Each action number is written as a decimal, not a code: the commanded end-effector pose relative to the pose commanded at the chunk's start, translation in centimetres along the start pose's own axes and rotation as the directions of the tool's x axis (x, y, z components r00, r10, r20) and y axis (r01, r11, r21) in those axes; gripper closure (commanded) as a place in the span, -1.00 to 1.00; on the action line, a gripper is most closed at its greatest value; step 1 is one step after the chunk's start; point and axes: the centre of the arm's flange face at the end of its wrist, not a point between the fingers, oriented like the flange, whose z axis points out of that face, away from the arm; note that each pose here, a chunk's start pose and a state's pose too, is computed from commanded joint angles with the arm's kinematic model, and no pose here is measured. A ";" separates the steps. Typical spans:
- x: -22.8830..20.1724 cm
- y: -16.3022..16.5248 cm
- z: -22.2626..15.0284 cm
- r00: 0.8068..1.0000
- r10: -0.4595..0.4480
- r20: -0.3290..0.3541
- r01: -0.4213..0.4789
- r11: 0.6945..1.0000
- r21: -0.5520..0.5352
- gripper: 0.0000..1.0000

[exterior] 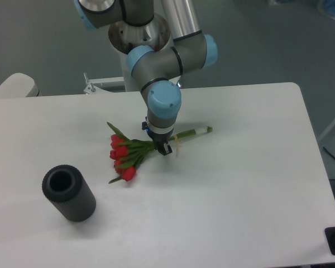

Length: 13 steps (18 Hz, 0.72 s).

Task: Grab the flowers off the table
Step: 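Lift the tulip bunch by the stems and carry it away from the vase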

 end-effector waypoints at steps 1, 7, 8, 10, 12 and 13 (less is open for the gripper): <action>-0.6 0.2 -0.8 1.000 -0.006 0.011 0.006 1.000 -0.001 0.99; -4.3 1.6 -4.3 0.998 -0.033 0.045 0.033 0.999 0.007 0.98; -4.9 1.8 -4.5 0.998 -0.037 0.051 0.037 0.999 0.008 0.98; -6.3 1.9 -4.7 0.997 -0.040 0.063 0.040 0.999 0.008 0.99; -8.0 1.9 -5.1 0.996 -0.048 0.080 0.047 0.999 0.010 0.99; -8.8 1.8 -5.2 0.994 -0.069 0.086 0.068 0.998 0.012 0.99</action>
